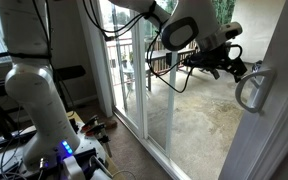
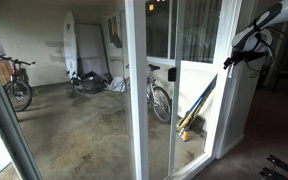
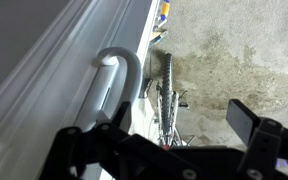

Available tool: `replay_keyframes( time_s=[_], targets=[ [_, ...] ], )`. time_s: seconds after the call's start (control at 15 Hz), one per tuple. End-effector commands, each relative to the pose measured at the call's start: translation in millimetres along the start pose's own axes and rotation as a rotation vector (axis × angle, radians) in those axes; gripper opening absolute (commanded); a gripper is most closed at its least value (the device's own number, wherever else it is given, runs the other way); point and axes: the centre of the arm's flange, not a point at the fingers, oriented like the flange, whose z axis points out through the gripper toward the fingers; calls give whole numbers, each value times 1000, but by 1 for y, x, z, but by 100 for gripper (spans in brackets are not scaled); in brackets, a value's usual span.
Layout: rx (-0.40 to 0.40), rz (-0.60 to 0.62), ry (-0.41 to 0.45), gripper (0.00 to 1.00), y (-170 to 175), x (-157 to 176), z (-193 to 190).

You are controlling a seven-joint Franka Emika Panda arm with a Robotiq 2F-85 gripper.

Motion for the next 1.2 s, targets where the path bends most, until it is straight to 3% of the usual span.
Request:
replay_keyframes(
  time_s=[0.0,0.27,0.6,1.13],
  targets=[
    [-19,-10,19,100,9,4,10],
    [-21,2,-11,100,19,3,13],
    [15,-72,-23,100,15,-16,-4],
    [-7,-159,24,100,46,-17,-9]
  ],
)
